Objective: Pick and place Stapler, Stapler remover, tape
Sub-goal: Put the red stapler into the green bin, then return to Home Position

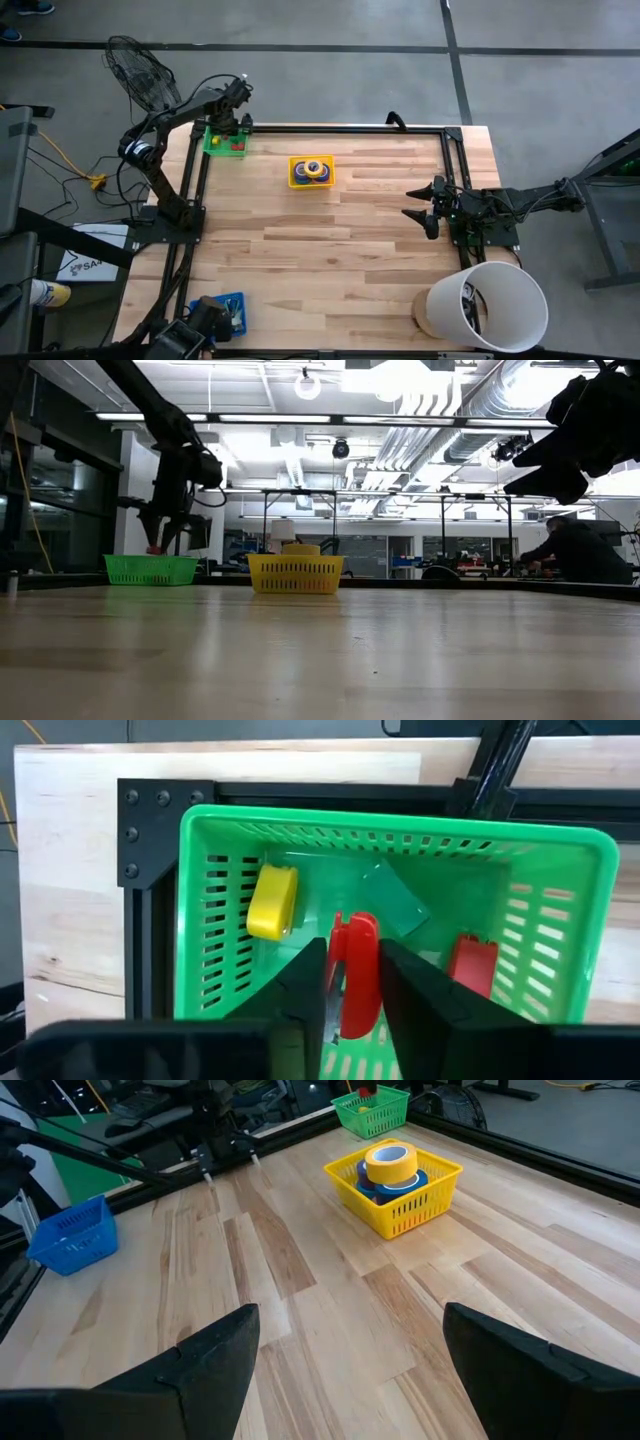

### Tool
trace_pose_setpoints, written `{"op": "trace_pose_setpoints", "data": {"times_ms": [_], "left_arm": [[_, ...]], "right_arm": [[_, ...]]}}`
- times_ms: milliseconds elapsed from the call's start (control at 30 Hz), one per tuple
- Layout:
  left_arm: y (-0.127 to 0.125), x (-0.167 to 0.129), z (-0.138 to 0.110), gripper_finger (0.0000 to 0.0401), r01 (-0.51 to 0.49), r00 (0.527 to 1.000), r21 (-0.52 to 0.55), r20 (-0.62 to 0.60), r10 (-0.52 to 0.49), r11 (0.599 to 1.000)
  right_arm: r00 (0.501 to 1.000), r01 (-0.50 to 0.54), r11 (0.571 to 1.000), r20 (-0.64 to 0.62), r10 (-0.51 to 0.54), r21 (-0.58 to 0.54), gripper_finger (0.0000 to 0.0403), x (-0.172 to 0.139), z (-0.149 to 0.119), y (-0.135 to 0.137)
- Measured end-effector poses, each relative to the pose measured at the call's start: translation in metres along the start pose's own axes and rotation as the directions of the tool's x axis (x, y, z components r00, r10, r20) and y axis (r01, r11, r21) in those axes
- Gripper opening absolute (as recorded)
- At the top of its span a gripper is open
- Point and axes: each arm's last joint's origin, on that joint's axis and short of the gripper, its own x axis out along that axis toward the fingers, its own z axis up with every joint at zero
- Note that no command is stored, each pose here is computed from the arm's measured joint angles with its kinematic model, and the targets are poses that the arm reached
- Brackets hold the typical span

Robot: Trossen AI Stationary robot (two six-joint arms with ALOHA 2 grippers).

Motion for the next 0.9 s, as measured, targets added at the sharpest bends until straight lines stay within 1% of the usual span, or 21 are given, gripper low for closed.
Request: {"op": "trace_pose_setpoints", "data": {"times_ms": [167, 267, 367, 500, 633, 733, 800, 900], "left_arm": [[0.0, 0.0, -0.001, 0.0131, 0.004, 1.0, 0.003, -0.01, -0.004, 1.0], [0.0, 0.0, -0.001, 0.0156, 0.014, 1.0, 0.004, -0.017, -0.014, 1.0], [0.0, 0.0, -0.001, 0.017, 0.026, 0.999, 0.004, -0.024, -0.026, 1.0], [-0.001, 0.0, -0.001, 0.0176, 0.05, 0.998, 0.005, -0.036, -0.049, 0.999], [-0.003, -0.003, -0.001, 0.0177, 0.132, 0.99, 0.026, -0.056, -0.13, 0.991], [-0.007, -0.012, -0.001, 0.0177, 0.207, 0.978, 0.046, -0.029, -0.206, 0.977], [-0.009, -0.021, -0.001, 0.0177, 0.271, 0.963, 0.061, -0.003, -0.271, 0.961], [-0.016, -0.042, -0.004, 0.0177, 0.381, 0.92, 0.111, 0.059, -0.389, 0.918]], "right_arm": [[1.0, 0.0, 1.0, 0.0, 0.0, 0.0, 0.0307, 0.0, 0.0, 0.0], [1.0, 0.0, 1.0, 0.0, 0.0, 0.0, 0.0307, 0.0, 0.0, 0.0], [1.0, 0.0, 1.0, 0.0, 0.0, 0.0, 0.0307, 0.0, 0.0, 0.0], [1.0, 0.0, 1.0, 0.0, 0.0, 0.0, 0.0307, 0.0, 0.0, 0.0], [1.0, 0.0, 1.0, 0.0, 0.0, 0.0, 0.0307, 0.0, 0.0, 0.0], [1.0, 0.0, 1.0, 0.0, 0.0, 0.0, 0.0307, 0.0, 0.0, 0.0], [1.0, 0.0, 1.0, 0.0, 0.0, 0.0, 0.0307, 0.0, 0.0, 0.0], [1.0, 0.0, 1.0, 0.0, 0.0, 0.0, 0.0307, 0.0, 0.0, 0.0]]}}
